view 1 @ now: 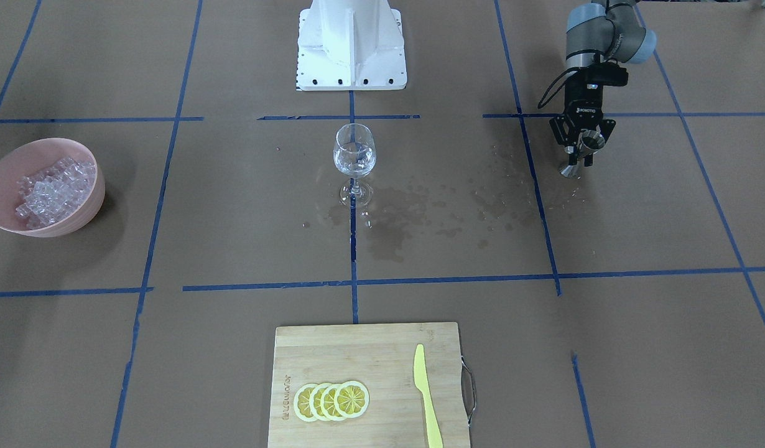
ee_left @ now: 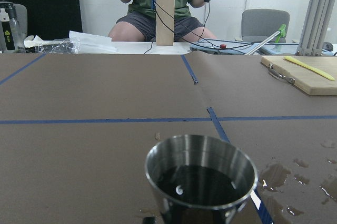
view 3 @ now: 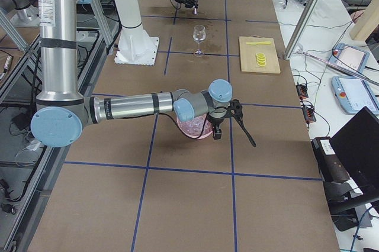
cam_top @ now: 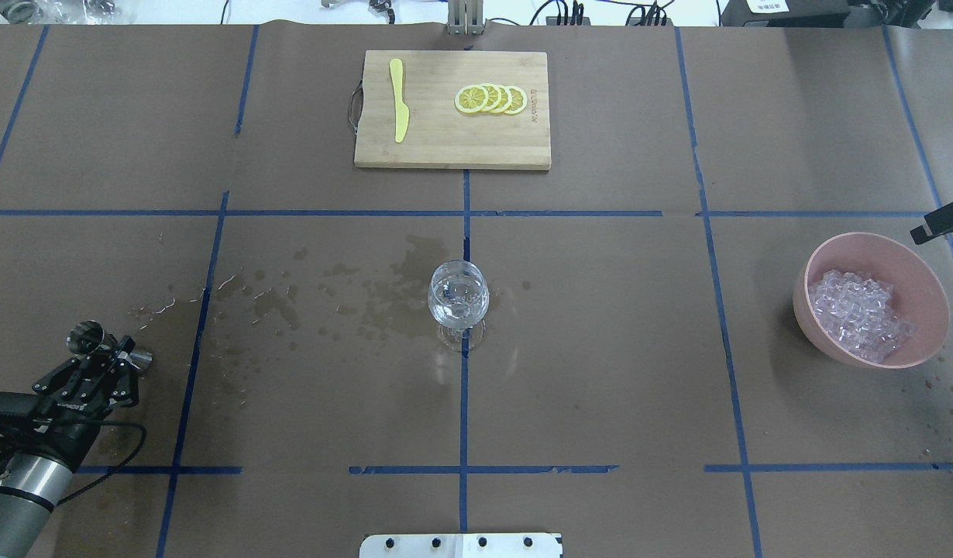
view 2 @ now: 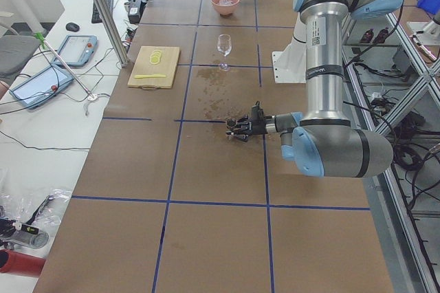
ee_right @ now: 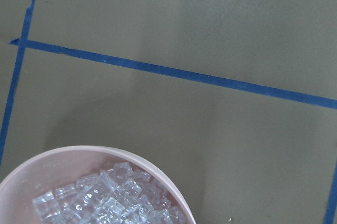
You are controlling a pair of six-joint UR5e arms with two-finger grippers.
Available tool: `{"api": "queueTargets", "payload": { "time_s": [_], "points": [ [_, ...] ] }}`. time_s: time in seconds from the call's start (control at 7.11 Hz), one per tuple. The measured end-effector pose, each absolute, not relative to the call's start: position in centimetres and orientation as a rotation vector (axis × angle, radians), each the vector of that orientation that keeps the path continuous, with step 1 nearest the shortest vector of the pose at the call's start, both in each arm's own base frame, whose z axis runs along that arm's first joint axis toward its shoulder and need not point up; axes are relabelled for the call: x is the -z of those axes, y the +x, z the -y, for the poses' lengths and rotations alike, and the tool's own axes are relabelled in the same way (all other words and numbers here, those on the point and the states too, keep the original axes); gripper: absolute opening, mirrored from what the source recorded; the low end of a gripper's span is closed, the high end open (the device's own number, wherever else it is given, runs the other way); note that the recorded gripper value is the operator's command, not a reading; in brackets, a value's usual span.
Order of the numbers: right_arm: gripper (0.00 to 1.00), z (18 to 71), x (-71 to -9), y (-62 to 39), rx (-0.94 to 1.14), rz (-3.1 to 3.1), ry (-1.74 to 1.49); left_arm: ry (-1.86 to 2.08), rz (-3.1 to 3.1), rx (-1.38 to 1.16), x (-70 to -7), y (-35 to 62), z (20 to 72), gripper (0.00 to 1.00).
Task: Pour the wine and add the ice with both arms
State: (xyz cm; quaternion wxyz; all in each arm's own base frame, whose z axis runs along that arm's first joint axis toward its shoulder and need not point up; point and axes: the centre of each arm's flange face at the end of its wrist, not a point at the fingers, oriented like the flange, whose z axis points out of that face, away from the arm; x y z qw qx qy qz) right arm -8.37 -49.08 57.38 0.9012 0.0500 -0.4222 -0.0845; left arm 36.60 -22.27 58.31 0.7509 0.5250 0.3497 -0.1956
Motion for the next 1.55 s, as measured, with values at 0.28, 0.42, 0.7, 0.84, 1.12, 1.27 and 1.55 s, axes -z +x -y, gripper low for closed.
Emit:
{"api": "queueTargets", "payload": {
  "time_s": [0.28, 0.42, 0.7, 0.84, 1.12, 1.27, 1.55],
  "points": [
    [1.0, 49.1, -57.5, -8.4, 0.174, 0.873, 0.101, 1.152, -0.765, 0.432, -58.1, 36.5, 22.3, 0.0],
    [1.0, 49.1, -57.6, -8.4, 0.173, 0.872, 0.1, 1.154, -0.77, 0.437, -57.5, 36.3, 22.4, 0.0],
    [1.0, 49.2, -57.3, -8.4, 0.176, 0.874, 0.106, 1.16, -0.806, 0.455, -55.1, 35.7, 22.6, 0.0],
    [1.0, 49.2, -57.2, -8.4, 0.177, 0.873, 0.108, 1.174, -0.826, 0.447, -53.5, 35.3, 22.6, 0.0],
    [1.0, 49.3, -57.1, -8.4, 0.177, 0.874, 0.109, 1.259, -0.827, 0.365, -48.8, 34.8, 22.6, 0.0],
    [1.0, 49.3, -57.1, -8.4, 0.177, 0.874, 0.108, 1.303, -0.822, 0.337, -46.1, 35.9, 22.6, 0.0],
    [1.0, 49.4, -57.0, -8.5, 0.179, 0.875, 0.111, 1.359, -0.833, 0.318, -40.8, 39.2, 22.6, 0.0]
  ]
}}
